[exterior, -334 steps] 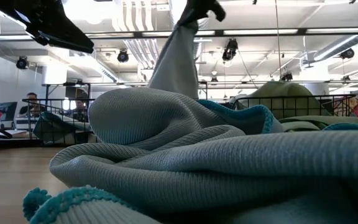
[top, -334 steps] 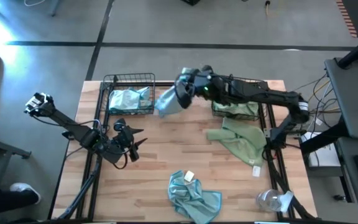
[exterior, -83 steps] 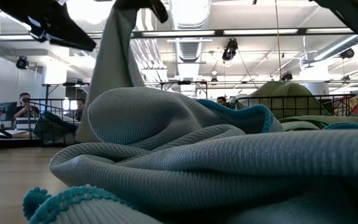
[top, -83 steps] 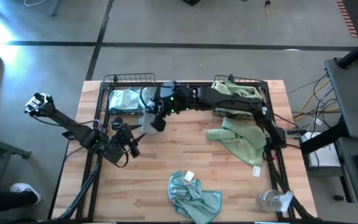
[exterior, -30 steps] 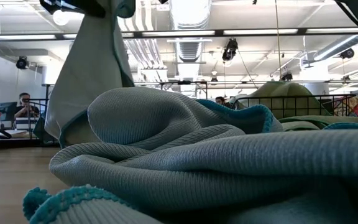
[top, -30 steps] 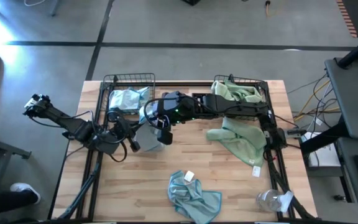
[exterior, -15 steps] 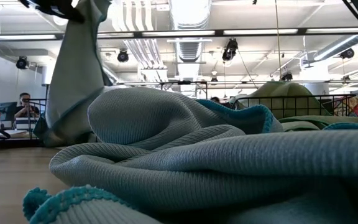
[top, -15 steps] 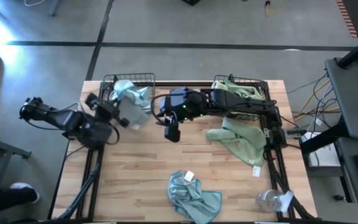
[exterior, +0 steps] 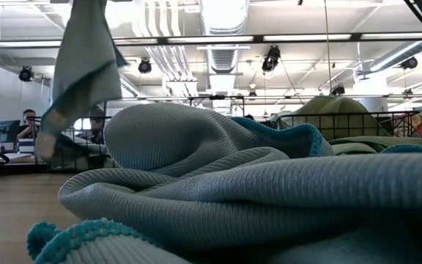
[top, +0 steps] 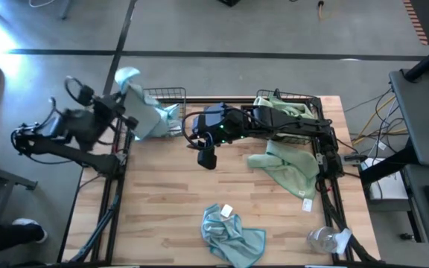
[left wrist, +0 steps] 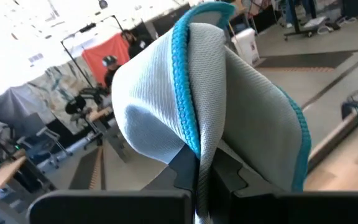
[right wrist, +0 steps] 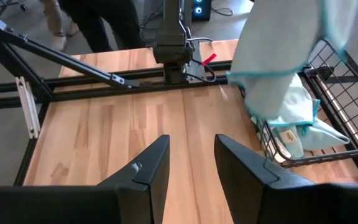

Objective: Sort microfiber towel by color & place in baskets
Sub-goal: Put the blue microfiber towel into the left wire basket

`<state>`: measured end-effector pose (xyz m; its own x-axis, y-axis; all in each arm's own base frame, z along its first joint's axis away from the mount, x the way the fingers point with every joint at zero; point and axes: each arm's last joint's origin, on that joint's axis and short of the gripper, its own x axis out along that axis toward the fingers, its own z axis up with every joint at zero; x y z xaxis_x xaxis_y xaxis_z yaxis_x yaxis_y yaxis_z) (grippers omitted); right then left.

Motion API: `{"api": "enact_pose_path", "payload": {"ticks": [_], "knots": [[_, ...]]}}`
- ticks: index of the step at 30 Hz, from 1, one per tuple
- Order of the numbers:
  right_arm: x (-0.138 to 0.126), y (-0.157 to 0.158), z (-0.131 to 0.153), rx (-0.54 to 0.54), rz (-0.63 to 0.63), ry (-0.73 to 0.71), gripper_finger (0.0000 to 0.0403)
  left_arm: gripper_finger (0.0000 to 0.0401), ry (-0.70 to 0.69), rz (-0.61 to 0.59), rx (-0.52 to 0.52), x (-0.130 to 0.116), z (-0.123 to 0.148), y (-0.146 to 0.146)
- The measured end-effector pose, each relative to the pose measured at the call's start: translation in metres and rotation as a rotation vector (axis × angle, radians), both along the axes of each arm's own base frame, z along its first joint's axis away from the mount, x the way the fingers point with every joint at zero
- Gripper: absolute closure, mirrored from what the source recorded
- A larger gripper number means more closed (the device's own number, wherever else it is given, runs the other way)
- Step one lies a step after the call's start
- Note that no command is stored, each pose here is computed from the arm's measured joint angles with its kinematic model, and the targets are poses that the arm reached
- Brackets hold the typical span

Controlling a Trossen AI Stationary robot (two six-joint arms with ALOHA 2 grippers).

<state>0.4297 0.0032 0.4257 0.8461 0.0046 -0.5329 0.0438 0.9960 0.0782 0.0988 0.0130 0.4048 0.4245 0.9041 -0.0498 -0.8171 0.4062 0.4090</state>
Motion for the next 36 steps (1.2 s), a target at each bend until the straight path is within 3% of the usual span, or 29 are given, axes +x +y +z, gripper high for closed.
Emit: {"api": "enact_pose_path", "payload": {"ticks": [5,13,17,23,30,36], "knots": [[-0.002,0.003,-0.003,0.011,0.000,0.037,0.0280,0.0401,-0.019,-0.013,0.019,-0.010,0.031,0.003],[-0.005,0.013,-0.006,0.007,0.026,0.081,0.0286,0.0401,-0.014,-0.373,0.121,-0.019,0.069,-0.001],[-0.005,0.014,-0.006,0.007,0.028,0.081,0.0286,0.0401,0.035,-0.445,0.180,-0.017,0.074,-0.003],[-0.005,0.014,-0.006,0.007,0.029,0.080,0.0285,0.0401,0.064,-0.414,0.183,-0.014,0.068,-0.002],[-0.004,0.014,-0.006,0.007,0.029,0.074,0.0288,0.0401,0.098,-0.100,0.145,-0.012,0.058,0.006],[-0.004,0.014,-0.006,0.007,0.029,0.074,0.0287,0.0401,0.075,0.009,0.105,-0.005,0.046,0.013]]}}
